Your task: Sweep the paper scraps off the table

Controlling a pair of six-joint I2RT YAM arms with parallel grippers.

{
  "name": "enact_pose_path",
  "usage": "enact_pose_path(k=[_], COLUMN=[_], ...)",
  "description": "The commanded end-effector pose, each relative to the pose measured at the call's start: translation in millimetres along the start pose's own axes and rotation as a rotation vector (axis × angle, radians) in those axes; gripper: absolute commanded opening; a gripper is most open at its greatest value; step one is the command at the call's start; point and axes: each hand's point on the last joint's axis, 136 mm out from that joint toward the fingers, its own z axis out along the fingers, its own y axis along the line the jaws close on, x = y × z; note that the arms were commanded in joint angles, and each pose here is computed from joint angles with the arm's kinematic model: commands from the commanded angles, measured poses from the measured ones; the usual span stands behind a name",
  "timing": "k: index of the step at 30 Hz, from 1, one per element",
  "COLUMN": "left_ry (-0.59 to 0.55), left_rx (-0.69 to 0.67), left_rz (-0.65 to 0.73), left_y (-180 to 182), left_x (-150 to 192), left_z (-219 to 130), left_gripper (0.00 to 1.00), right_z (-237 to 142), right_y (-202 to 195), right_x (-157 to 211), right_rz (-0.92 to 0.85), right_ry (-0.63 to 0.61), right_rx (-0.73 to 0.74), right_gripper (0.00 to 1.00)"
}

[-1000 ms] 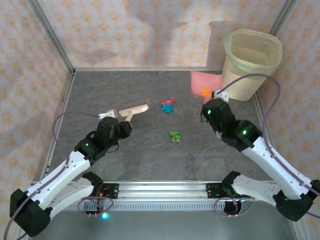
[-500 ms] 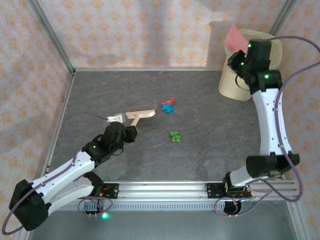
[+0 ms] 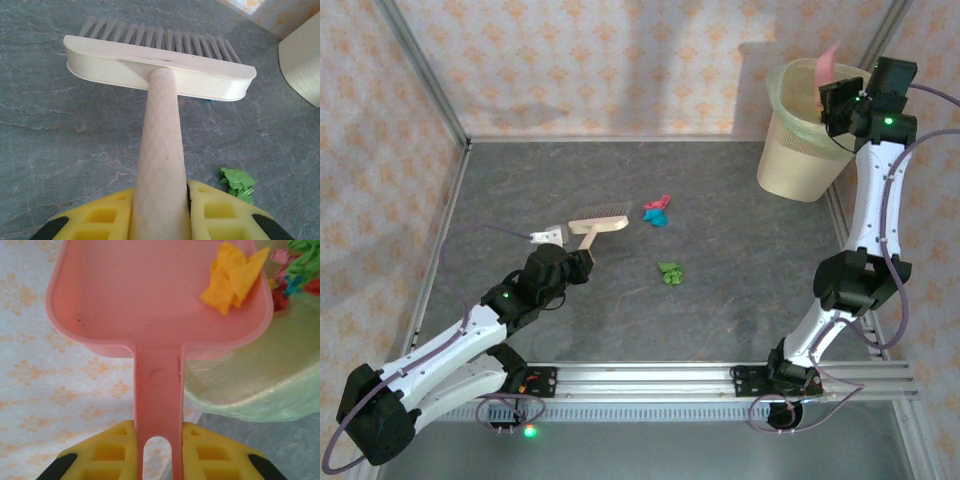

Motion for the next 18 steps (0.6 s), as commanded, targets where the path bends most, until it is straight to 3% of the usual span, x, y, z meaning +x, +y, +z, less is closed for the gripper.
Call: enact_pose_path(k=[1,10,18], left_ry=[-0.058,-0.053,-0.07], left_rx=[0.046,0.054,0.05], left_rz=[0.01,0.015,0.01], left_y=[-14.8,-17.1,-15.0], left_x=[-15.3,-15.3,-18.3], left_z=[-3.7,-4.6,-8.9], left_gripper=[0.0,0.0,0.0], right_z=[-9.5,-6.9,-58.3], right_y=[43.6,51.7,73.1], right_x=[6.9,4.0,22.4], right_rz=[0.074,0.207,-0.04], right_ry=[0.06,0.08,0.017], right_rx=[-0.161,-0.226,-0.208], right_gripper=[0.0,0.0,0.0])
